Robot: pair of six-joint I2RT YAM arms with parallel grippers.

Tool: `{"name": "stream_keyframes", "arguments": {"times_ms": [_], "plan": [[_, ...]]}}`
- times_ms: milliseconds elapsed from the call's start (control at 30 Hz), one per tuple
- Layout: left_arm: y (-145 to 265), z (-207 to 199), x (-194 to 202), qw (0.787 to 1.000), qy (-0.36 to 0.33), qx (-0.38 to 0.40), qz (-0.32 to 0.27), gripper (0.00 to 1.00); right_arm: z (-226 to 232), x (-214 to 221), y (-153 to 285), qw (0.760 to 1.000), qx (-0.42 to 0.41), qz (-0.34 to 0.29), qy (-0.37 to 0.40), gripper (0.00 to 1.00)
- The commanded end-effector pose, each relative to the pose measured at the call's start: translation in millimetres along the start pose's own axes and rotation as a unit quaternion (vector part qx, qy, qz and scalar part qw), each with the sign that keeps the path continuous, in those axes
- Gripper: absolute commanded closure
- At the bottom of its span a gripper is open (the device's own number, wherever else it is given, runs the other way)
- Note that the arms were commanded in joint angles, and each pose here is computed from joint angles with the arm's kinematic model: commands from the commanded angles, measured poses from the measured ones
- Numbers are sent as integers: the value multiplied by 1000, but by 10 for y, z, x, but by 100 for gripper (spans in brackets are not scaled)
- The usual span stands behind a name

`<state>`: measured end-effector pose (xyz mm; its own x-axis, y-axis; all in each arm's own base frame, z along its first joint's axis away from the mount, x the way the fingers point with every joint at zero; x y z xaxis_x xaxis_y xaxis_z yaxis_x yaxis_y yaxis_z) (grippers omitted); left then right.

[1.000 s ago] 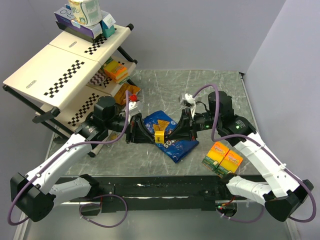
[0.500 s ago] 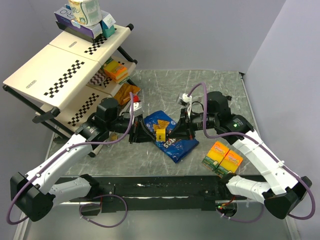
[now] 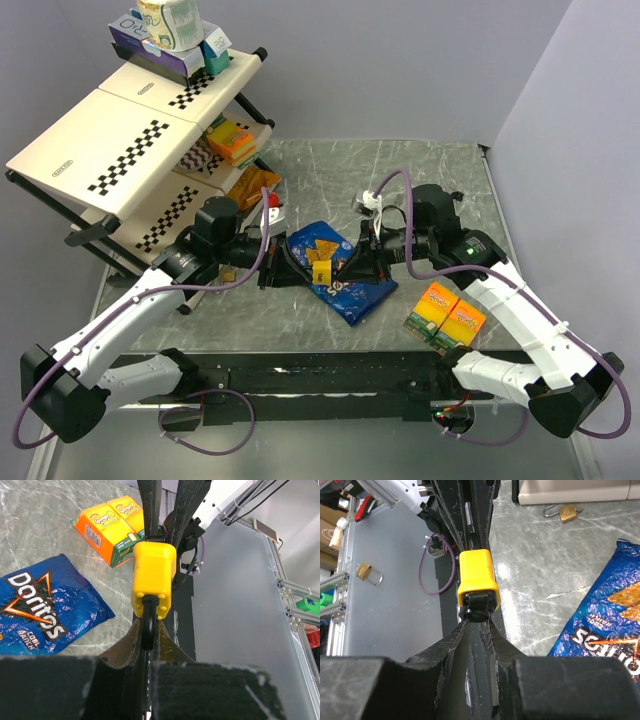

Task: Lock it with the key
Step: Adjust the lock.

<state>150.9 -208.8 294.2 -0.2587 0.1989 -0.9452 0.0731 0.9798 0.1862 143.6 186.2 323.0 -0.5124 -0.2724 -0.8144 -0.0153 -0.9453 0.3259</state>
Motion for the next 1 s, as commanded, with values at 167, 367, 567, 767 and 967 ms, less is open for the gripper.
{"name": "stream_keyframes", "arguments": {"times_ms": [167,367,567,767,967], "plan": [[5,-66,-259,997,-68,16,-35,99,241,-166,45,997,-51,-25,50,72],[-12,-153,-319,995,-74,47,-42,99,131,-149,-41,998,-45,-24,44,72],[-88,-295,-316,993,-81,75,-36,99,68,-188,-117,997,-52,-30,39,73],[-114,-395,-319,990,-66,119,-40,99,32,-212,-162,997,-60,-30,48,73],[-129,-482,-354,984,-56,160,-46,99,-17,-188,-202,996,-59,-24,67,74]]}}
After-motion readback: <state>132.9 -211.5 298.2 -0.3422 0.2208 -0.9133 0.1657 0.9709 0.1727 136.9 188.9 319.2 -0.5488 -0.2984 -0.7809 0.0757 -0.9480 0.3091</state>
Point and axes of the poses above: each gripper's point midway between its finger pads, its own y axis back along the fingers, its own z axis along the line the jaws close on, x = y × z, the point moved 8 cm from there along y, back along the fingers, and after that the axes turned 7 degrees about -y, right-handed, at the moved point
